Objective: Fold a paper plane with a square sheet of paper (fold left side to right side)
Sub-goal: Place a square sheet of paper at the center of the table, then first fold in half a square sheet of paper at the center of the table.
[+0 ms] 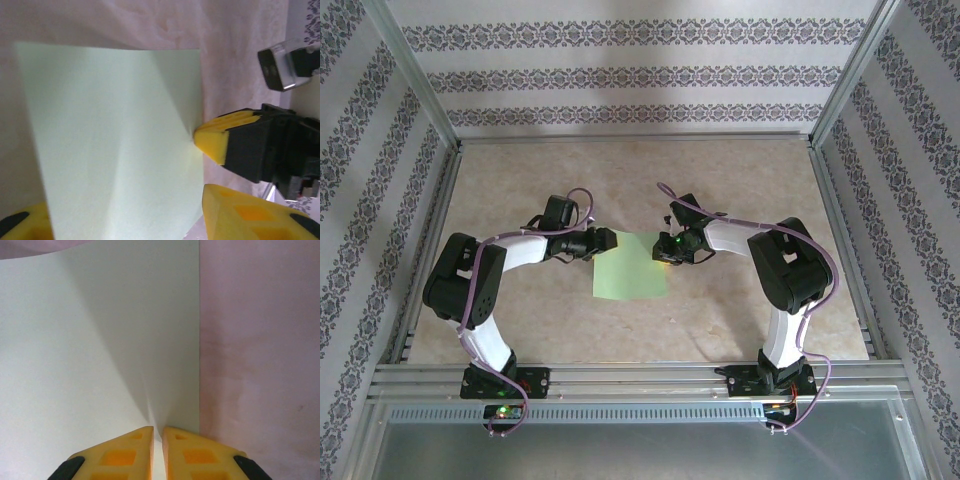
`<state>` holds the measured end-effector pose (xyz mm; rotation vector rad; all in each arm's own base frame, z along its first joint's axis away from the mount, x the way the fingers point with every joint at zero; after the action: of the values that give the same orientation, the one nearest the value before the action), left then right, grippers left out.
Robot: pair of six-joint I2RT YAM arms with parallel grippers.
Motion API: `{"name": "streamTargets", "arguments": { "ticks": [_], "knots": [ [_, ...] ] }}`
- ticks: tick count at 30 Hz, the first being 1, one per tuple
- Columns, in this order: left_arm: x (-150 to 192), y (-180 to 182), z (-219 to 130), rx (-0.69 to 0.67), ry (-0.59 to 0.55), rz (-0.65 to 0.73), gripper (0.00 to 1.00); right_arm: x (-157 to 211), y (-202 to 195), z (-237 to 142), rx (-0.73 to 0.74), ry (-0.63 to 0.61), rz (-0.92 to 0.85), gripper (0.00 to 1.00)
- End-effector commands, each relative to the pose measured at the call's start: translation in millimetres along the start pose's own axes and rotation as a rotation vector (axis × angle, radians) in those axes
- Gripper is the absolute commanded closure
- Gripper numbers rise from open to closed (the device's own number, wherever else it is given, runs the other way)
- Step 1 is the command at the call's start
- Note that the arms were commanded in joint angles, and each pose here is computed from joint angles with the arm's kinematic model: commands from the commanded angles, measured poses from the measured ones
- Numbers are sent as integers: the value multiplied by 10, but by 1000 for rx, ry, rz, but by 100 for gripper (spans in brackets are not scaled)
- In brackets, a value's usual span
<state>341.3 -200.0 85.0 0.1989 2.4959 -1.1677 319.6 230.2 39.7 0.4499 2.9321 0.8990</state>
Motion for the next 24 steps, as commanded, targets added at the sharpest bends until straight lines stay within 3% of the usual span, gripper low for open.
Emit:
{"name": "streamTargets", "arguments": {
  "ticks": [1,14,24],
  "knots": [
    [-171,-252,-13,81,-28,22,44,43,-122,87,61,11,-2,83],
    [-260,-471,161,116,-27,31,31,49,-171,138,76,16,2,82],
    [-252,-478,356,118,3,33,31,54,-117,127,42,17,-5,82]
  ]
}}
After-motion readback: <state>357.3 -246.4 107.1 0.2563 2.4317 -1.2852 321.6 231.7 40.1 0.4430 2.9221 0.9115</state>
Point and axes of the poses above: each hand's point on the last joint's axis, 136 mm out from that joint toward the fingers, its own z axis out along the fingers, its own y axis along the line the jaws close on, x = y × z, the point moved 3 cm from there along -z, back along the fingers, and after that the axes turned 14 degrees about z, right-handed, at the moved point
